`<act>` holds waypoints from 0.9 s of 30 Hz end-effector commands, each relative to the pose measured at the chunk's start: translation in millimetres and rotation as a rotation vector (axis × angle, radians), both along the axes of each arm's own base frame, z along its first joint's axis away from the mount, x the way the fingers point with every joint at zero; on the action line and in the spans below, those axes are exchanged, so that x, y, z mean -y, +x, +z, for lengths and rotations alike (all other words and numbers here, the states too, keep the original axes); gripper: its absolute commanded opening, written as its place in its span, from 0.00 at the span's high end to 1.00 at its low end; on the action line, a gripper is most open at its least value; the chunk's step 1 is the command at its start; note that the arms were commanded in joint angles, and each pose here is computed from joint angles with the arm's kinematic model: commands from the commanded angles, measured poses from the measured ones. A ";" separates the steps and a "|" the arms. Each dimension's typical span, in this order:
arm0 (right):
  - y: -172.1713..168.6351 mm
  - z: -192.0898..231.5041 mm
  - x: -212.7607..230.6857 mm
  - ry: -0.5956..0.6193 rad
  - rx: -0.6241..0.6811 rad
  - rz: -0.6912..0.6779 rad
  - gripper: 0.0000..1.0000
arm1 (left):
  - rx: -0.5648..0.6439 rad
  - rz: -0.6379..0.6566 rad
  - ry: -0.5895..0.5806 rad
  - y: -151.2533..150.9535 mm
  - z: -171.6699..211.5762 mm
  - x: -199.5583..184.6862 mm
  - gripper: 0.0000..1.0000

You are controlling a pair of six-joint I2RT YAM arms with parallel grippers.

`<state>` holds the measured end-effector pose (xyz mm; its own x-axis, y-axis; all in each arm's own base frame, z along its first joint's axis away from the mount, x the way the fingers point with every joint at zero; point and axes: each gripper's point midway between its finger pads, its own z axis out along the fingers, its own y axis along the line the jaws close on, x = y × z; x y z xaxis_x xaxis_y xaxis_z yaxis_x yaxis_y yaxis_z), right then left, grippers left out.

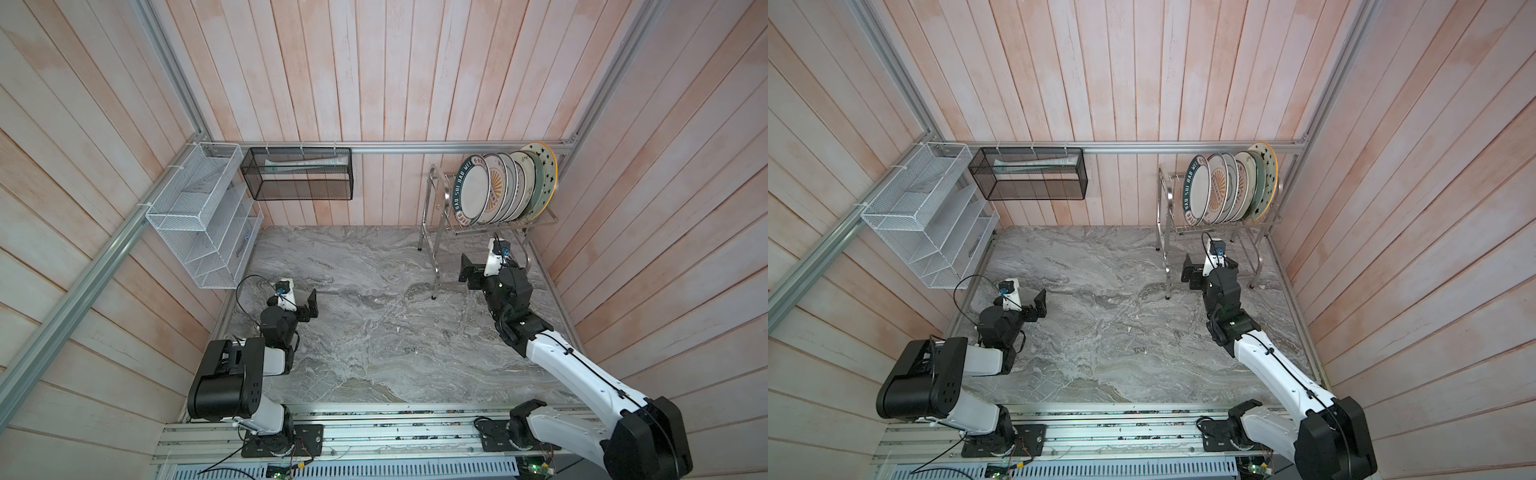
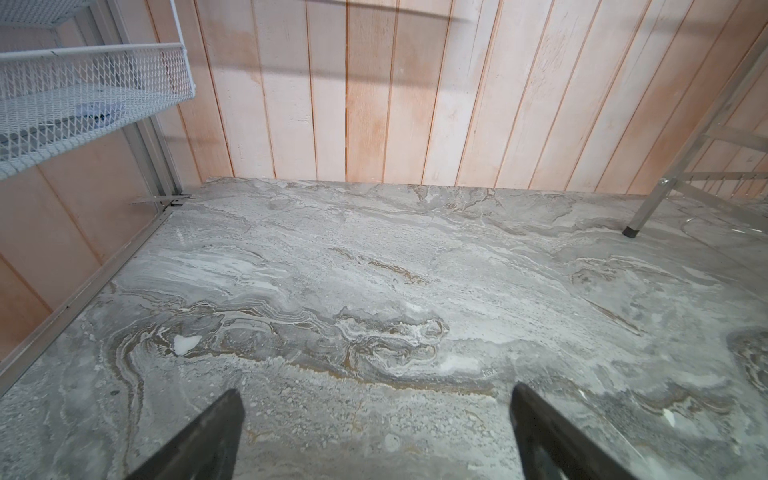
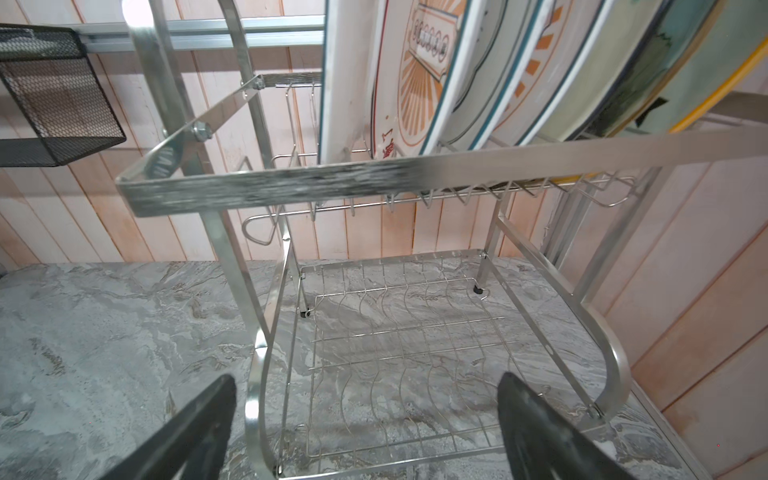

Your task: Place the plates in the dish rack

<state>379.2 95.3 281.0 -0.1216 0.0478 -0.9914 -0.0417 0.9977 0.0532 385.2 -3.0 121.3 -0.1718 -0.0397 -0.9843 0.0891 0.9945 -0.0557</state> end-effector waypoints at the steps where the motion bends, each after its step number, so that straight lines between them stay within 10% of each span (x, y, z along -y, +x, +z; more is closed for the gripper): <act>1: 2.9 4.7 12.7 0.012 0.042 -0.035 0.02 | 0.018 0.007 0.015 4.1 6.3 -1.4 0.00; 27: -0.2 -97.1 87.2 -0.109 0.009 -0.100 0.02 | 0.017 0.008 0.017 4.3 6.0 -1.8 0.00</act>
<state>379.8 10.0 176.5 -0.1823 -0.0341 -0.9827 0.0819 0.9954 -0.0498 385.2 -2.2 121.2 -0.1714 -0.0367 -0.9845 0.0848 0.9951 -0.0519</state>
